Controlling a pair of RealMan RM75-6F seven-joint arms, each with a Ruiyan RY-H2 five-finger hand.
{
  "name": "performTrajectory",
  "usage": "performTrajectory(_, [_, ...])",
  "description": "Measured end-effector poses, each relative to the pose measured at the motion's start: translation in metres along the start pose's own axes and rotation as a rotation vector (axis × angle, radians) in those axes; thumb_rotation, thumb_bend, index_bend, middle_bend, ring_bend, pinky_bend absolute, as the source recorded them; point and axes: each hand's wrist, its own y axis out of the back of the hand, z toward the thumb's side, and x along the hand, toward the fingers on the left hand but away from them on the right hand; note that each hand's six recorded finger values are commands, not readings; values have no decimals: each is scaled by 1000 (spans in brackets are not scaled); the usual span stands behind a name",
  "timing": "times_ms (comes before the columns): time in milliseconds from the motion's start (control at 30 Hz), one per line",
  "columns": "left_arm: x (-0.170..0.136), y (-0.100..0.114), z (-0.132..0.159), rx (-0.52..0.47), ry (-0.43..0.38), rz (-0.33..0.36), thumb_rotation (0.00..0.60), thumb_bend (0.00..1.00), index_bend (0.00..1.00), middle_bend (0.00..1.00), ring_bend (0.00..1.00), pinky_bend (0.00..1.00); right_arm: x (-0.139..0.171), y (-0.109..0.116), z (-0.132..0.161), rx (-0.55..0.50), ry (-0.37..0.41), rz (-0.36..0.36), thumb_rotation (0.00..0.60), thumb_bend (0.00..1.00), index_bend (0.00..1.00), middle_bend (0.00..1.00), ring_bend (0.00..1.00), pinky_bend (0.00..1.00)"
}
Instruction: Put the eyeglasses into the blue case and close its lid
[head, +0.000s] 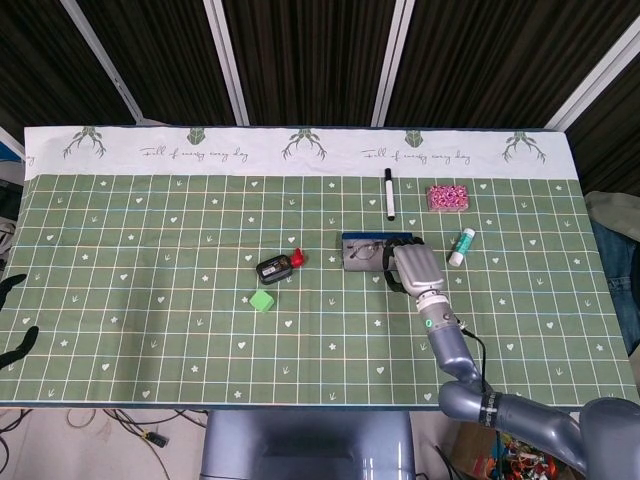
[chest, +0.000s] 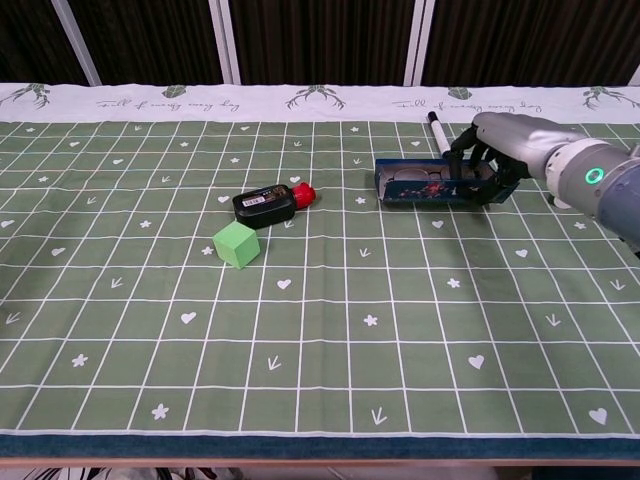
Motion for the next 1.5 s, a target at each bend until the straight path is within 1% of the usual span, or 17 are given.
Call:
performTrajectory(233, [0,-1,0,2,1,-3,600,317,168,0,0,0,26,16,-5,2,20,20,600,484,835,276,311,237])
performTrajectory(333, [0,-1,1,2,0,-3,600,317,168,0,0,0,32,23,-8,28,13,32,600,484,840,271,309,237])
performTrajectory(467, [-1,-1,1,3,0,-3,600,317,168,0,0,0,34,27,-10,54,2,60,600,484,842,270,308,237])
performTrajectory(733, [-1,0,0,1,1,0,600,317,168,0,0,0,19,26,-7,104,-42,157,600,483,843,268,308,237])
performTrajectory(833, [-1,0,0,0,2,1,600,317,168,0,0,0,13,25,-5,122,-53,180,600,484,843,268,309,237])
performTrajectory(1500, [-1,0,0,2,2,-1,600,317,169,0,0,0,-22,23,-7,146,-123,189,600,484,846,257,308,237])
